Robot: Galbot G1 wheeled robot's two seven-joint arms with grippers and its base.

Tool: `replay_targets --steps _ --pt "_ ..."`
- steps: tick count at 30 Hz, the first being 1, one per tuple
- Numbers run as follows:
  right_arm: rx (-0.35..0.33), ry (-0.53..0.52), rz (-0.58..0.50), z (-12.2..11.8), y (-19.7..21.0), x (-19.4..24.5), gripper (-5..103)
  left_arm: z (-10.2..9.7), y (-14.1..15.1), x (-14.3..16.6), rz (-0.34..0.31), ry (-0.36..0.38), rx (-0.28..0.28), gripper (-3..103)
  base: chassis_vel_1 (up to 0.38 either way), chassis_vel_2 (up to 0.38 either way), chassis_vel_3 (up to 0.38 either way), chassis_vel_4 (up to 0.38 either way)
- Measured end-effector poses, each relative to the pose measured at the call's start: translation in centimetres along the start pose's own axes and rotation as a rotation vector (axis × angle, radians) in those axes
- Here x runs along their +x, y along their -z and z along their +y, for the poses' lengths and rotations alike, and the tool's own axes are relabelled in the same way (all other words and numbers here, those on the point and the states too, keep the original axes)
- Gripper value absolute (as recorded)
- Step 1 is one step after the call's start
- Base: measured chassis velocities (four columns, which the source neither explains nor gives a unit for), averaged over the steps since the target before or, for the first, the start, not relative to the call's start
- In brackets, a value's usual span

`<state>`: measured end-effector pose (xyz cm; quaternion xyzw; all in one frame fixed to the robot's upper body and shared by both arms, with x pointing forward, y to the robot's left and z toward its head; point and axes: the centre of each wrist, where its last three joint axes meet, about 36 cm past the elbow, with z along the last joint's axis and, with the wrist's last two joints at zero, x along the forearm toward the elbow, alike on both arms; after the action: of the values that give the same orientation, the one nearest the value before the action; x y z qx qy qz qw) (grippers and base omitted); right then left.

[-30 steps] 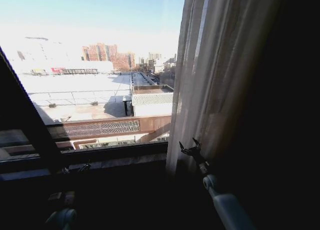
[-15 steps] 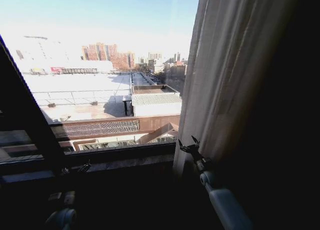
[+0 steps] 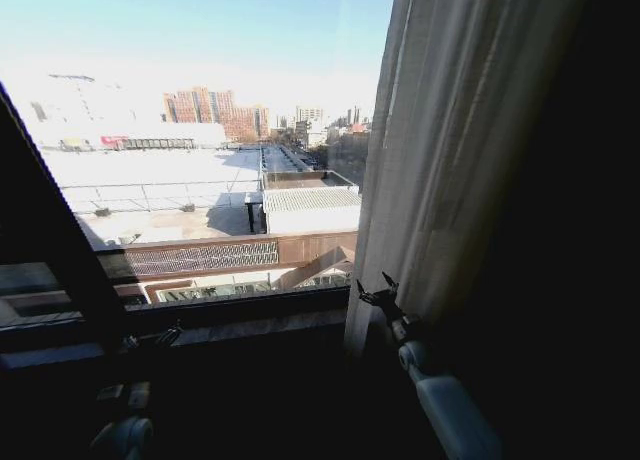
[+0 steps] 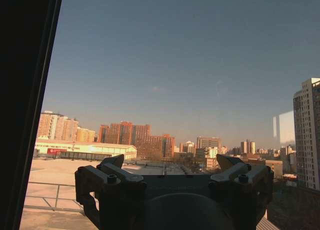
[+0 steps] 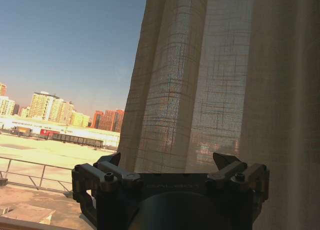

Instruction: Open the curtains by pulling them apart, changing their state from closed to fully open.

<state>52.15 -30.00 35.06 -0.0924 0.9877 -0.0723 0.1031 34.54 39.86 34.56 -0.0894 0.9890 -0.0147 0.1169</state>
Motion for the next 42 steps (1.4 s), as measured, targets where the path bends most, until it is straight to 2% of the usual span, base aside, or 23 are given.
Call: replay_targets --steps 7,14,16,17,18,20,21,22,23,24,26,27,28,29,30,33,36,37,38,42 --pt "0.053 0.018 0.016 0.4 0.1 -2.6 100 0.0 0.0 0.0 0.000 0.000 0.000 100 -0.031 0.008 0.020 -0.010" --pt "0.039 0.041 0.005 1.9 0.3 -4.8 102 0.0 0.0 0.0 0.000 0.000 0.000 100 0.000 0.000 0.000 0.000" --pt "0.033 0.044 -0.008 2.2 0.3 -5.3 93 0.0 0.0 0.0 0.000 0.000 0.000 100 0.000 0.000 0.000 0.000" --pt "0.032 0.045 -0.010 2.3 0.4 -5.3 93 0.0 0.0 0.0 0.000 0.000 0.000 100 0.000 0.000 0.000 0.000" --pt "0.031 0.046 -0.011 2.3 0.4 -5.3 82 0.0 0.0 0.0 0.000 0.000 0.000 100 0.000 0.000 0.000 0.000" --pt "0.031 0.046 -0.013 2.2 0.4 -5.3 82 0.0 0.0 0.0 0.000 0.000 0.000 100 0.000 0.000 0.000 0.000" --pt "0.030 0.045 -0.014 2.1 0.4 -5.3 77 0.0 0.0 0.0 0.000 0.000 0.000 100 0.000 0.000 0.000 0.000" --pt "0.030 0.045 -0.014 2.1 0.4 -5.3 77 0.0 0.0 0.0 0.000 0.000 0.000 100 0.000 0.000 0.000 0.000" --pt "0.031 0.044 -0.016 1.9 0.5 -5.3 65 0.0 0.0 0.0 0.000 0.000 0.000 100 0.000 0.000 0.000 0.000" --pt "0.032 0.044 -0.016 1.8 0.5 -5.2 60 0.0 0.0 0.0 0.000 0.000 0.000 100 0.000 0.000 0.000 0.000" --pt "0.033 0.044 -0.015 1.7 0.5 -5.1 60 0.0 0.0 0.0 0.000 0.000 0.000 100 0.000 0.000 0.000 0.000" --pt "0.033 0.043 -0.014 1.5 0.5 -5.0 49 0.0 0.0 0.0 0.000 0.000 0.000 100 0.000 0.000 0.000 0.000" --pt "0.033 0.043 -0.014 1.5 0.5 -5.0 49 0.0 0.0 0.0 0.000 0.000 0.000 100 0.000 0.000 0.000 0.000" --pt "0.032 0.042 -0.015 1.5 0.4 -4.9 44 0.0 0.0 0.0 0.000 0.000 0.000 100 0.000 0.000 0.000 0.000" --pt "0.021 0.051 -0.020 1.4 0.4 -4.9 33 0.0 0.0 0.0 0.000 0.000 0.000 100 0.000 0.000 0.000 0.000" --pt "-0.009 0.065 -0.037 1.6 0.3 -4.9 27 0.0 0.0 0.0 0.000 0.000 0.000 100 0.000 0.000 0.000 0.000" --pt "-0.024 0.090 -0.059 1.6 0.3 -4.9 10 0.0 0.0 0.0 0.000 0.000 0.000 100 0.000 0.000 0.000 0.000" --pt "-0.014 0.103 -0.066 1.4 0.2 -4.9 10 0.0 0.0 0.0 0.000 0.000 0.000 100 0.000 0.000 0.000 0.000" --pt "-0.002 0.115 -0.068 1.3 0.1 -4.9 2 0.0 0.0 0.0 0.000 0.000 0.000 100 0.000 0.000 0.000 0.000" --pt "0.002 0.123 -0.061 1.0 0.1 -4.9 1 0.0 0.0 0.0 0.000 0.000 0.000 100 0.000 0.000 0.000 0.000"
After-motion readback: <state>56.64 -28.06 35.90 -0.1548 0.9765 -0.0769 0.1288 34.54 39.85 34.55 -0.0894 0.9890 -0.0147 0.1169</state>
